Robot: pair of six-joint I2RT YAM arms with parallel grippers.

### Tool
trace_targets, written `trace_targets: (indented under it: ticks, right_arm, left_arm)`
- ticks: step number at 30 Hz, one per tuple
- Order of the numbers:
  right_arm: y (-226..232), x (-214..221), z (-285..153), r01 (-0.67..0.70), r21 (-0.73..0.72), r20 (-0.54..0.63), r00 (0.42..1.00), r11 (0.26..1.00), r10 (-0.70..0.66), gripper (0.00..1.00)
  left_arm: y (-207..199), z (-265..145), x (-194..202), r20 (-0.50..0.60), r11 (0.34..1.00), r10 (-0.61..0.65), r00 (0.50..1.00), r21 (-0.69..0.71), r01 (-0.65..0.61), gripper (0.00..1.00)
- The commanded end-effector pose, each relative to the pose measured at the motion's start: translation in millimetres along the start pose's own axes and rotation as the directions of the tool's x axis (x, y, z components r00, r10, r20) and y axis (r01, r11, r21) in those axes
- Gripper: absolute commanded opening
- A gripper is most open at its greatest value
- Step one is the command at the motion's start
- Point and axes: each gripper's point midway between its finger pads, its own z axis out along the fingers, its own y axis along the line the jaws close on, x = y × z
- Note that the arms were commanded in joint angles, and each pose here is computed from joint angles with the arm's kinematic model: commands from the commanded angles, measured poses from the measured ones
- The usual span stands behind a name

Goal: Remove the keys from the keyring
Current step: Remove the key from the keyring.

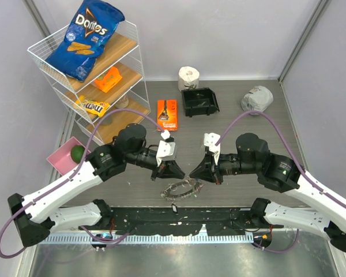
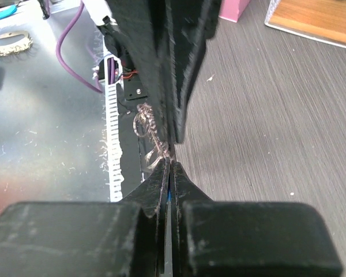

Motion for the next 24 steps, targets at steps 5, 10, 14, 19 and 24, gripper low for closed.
trace_targets:
  ticks: [5, 10, 14, 19, 24]
  right_arm:
    - [-7.9, -5.0, 1.7, -0.123, 0.068, 0.019, 0.992, 0.99, 0.121, 0.05]
    - [-1.6, -11.9, 1.5, -0.082, 0.025, 0.047, 0.996, 0.996, 0.081, 0.05]
    - [8.3, -21.0, -1.5, -0.014, -0.035, 0.06, 0.998, 0.999, 0.016, 0.05]
    - [17.4, -32.7, -6.3, 0.054, -0.086, 0.069, 0.996, 0.995, -0.048, 0.05]
    - [19.9, -35.7, -6.8, 0.066, -0.104, 0.065, 0.996, 0.992, -0.059, 0.05]
  left_arm:
    - [-4.0, -15.9, -25.9, 0.103, 0.995, 0.075, 0.992, -0.071, -0.067, 0.0]
    - [4.1, -11.1, -17.6, 0.085, 0.995, 0.048, 0.995, -0.09, -0.041, 0.01]
    - [8.8, -1.8, -13.6, 0.083, 0.997, 0.047, 0.995, -0.063, -0.042, 0.39]
    - [12.8, 6.7, -18.9, 0.081, 0.994, 0.114, 0.99, -0.011, -0.113, 0.52]
    - [3.4, 14.0, -22.6, 0.065, 0.985, 0.094, 0.994, 0.139, -0.102, 0.57]
